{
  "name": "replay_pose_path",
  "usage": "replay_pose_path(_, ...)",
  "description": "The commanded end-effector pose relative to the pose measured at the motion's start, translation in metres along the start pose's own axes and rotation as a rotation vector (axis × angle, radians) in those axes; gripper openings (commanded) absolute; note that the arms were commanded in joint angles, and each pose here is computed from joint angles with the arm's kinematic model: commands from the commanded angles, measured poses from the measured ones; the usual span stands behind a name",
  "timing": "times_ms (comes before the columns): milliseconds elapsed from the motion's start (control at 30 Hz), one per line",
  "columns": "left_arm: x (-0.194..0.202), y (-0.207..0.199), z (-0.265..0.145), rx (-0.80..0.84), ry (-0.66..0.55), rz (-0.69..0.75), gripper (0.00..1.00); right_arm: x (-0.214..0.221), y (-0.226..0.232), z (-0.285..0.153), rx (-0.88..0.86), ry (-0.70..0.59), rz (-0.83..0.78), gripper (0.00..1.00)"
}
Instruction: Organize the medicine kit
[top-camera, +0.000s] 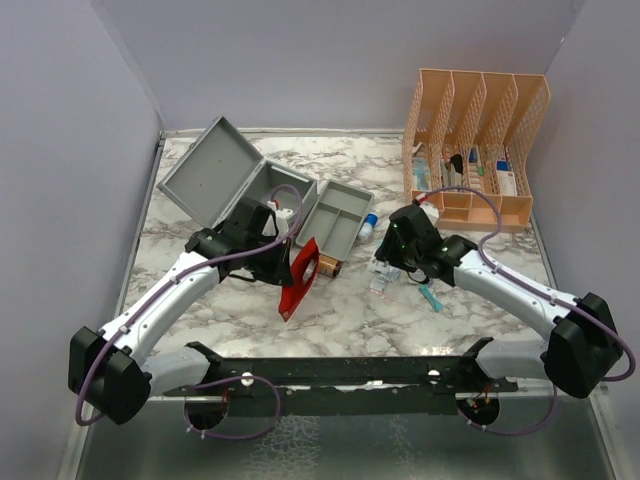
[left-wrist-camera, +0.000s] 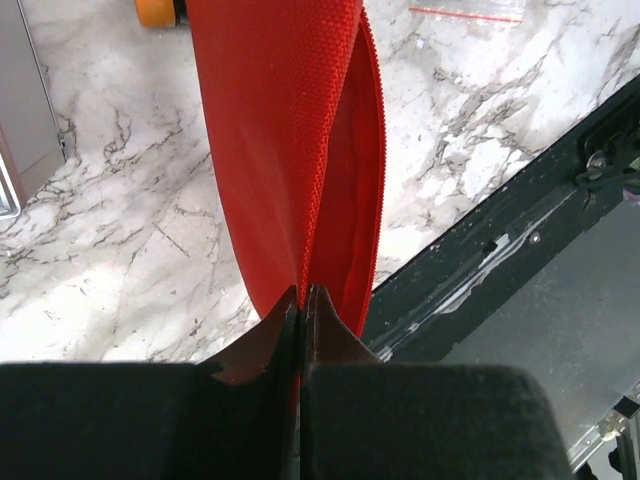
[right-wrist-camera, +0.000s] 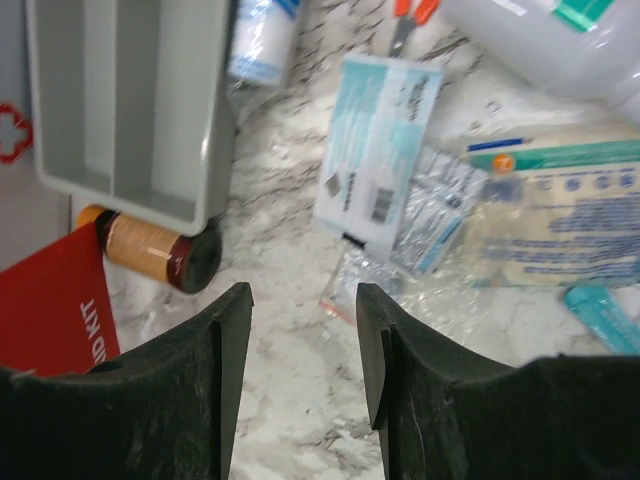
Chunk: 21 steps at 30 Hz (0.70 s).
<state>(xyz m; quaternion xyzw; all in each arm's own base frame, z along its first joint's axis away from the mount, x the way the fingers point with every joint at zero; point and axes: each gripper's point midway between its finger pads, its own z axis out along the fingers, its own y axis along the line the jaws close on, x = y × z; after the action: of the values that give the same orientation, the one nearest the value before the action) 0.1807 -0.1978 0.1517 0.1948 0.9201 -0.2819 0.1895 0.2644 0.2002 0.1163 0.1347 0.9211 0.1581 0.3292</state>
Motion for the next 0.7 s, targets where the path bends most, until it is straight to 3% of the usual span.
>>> replay_pose_path(0,0.005,0.005,0.0,-0.038,0.045,-0.012,0.0,-0.01,-0.034,0.013,0.095,-0.009,-0.009,0.48)
replay_pose_path(267,0.009,0.016,0.002,-0.115,0.053,-0.1,0.0,-0.009,-0.062,0.035,0.137,0.046,-0.059,0.48)
replay_pose_path(667,0.006,0.017,-0.016,-0.173,0.034,-0.126,0.0,-0.014,-0.045,0.057,0.098,0.073,-0.099,0.45)
